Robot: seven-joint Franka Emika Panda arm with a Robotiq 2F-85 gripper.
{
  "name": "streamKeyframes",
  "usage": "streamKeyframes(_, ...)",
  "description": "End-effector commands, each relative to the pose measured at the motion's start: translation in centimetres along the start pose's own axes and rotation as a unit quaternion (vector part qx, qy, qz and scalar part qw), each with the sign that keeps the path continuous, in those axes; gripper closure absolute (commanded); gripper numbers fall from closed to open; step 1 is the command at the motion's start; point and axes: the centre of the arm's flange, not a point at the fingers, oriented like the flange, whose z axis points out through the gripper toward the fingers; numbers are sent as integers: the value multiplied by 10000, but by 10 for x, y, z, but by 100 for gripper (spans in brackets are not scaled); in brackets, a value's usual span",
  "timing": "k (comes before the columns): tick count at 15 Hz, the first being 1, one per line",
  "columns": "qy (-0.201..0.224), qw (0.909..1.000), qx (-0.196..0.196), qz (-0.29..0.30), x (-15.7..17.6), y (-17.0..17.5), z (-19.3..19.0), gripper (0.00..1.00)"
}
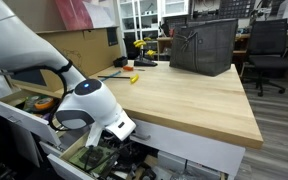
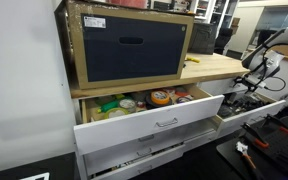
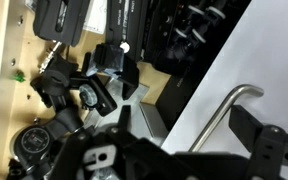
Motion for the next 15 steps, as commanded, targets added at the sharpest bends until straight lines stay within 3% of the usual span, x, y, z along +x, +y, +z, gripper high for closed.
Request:
streamKeyframes(1,-287,9984,470,110,-1,3,9,0)
streamKeyframes(4,-401,9958,651,499,7,22,11,0)
streamKeyframes(9,-620,9917,517,1004,17,46,26,0)
streamKeyframes(15,-1370,9845,-26,1097,1,35,51,0)
